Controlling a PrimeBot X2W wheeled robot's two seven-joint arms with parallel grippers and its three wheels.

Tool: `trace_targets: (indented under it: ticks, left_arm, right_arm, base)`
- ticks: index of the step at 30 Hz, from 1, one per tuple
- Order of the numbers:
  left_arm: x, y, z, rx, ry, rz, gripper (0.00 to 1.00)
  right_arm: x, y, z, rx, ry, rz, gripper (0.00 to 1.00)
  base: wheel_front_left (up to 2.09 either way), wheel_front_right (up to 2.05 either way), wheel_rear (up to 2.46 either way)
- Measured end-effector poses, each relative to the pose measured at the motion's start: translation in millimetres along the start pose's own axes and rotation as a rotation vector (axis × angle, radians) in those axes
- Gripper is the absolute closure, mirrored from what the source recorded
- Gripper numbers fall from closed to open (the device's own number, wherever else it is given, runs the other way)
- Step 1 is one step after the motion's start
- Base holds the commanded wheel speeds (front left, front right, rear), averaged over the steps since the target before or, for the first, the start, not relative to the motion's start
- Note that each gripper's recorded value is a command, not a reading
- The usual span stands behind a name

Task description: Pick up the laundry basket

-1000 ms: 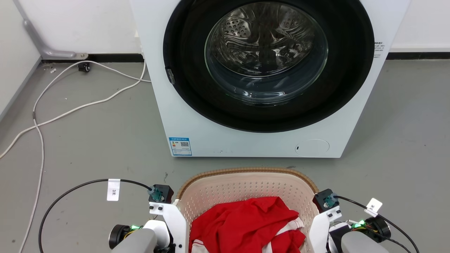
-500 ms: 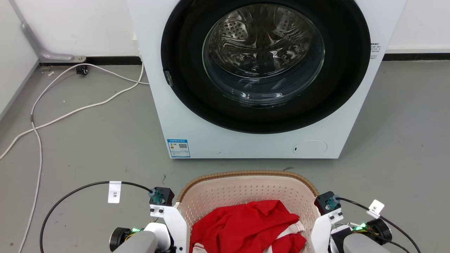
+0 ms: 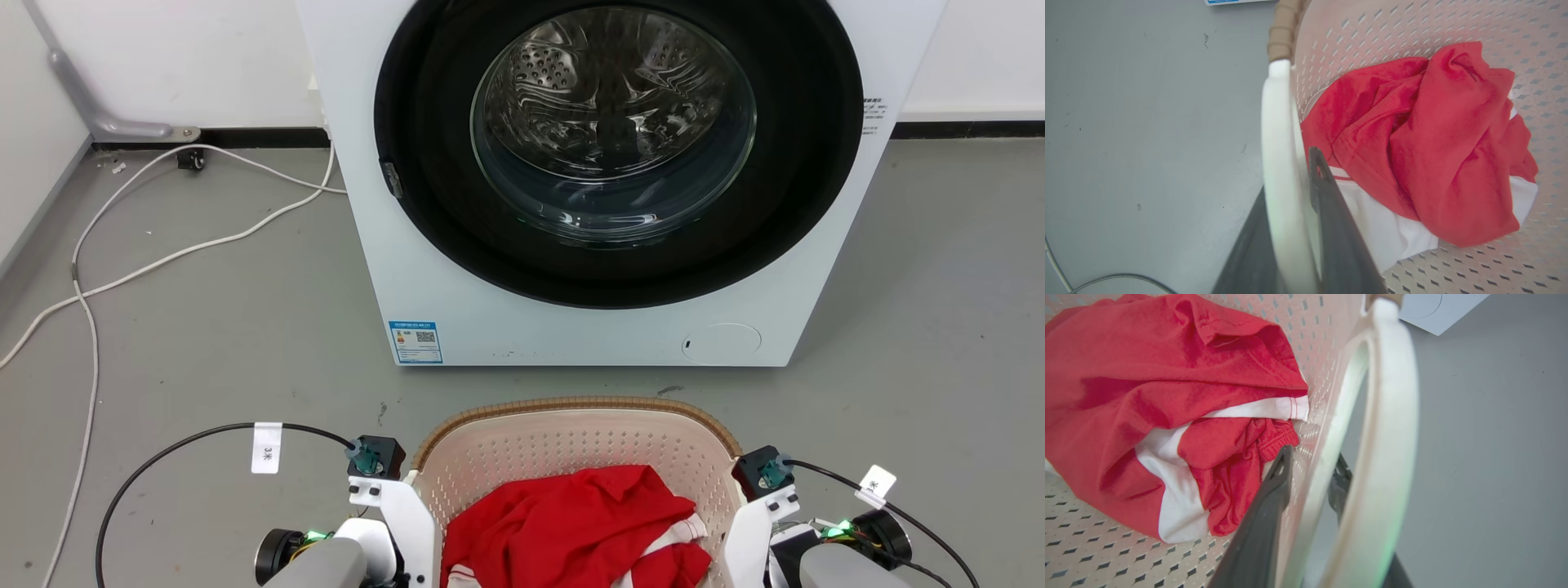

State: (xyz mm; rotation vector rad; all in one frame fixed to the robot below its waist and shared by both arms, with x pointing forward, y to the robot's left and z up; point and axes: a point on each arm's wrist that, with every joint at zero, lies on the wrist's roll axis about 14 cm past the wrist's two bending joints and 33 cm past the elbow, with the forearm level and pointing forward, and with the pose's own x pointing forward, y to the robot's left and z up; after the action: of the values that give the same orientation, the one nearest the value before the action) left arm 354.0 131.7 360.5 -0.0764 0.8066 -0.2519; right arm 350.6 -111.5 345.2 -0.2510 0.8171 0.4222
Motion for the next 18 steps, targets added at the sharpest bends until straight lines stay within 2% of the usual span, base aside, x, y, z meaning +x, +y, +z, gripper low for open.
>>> trace_targets:
  ticks: [18]
  left_arm:
    - [2.3, 1.4, 3.2, -0.005, -0.007, 0.001, 1.0]
  right_arm:
    - [2.8, -0.7, 2.2, 0.002, -0.001, 0.009, 1.0]
  base:
    - [0.0, 0.0, 0.0]
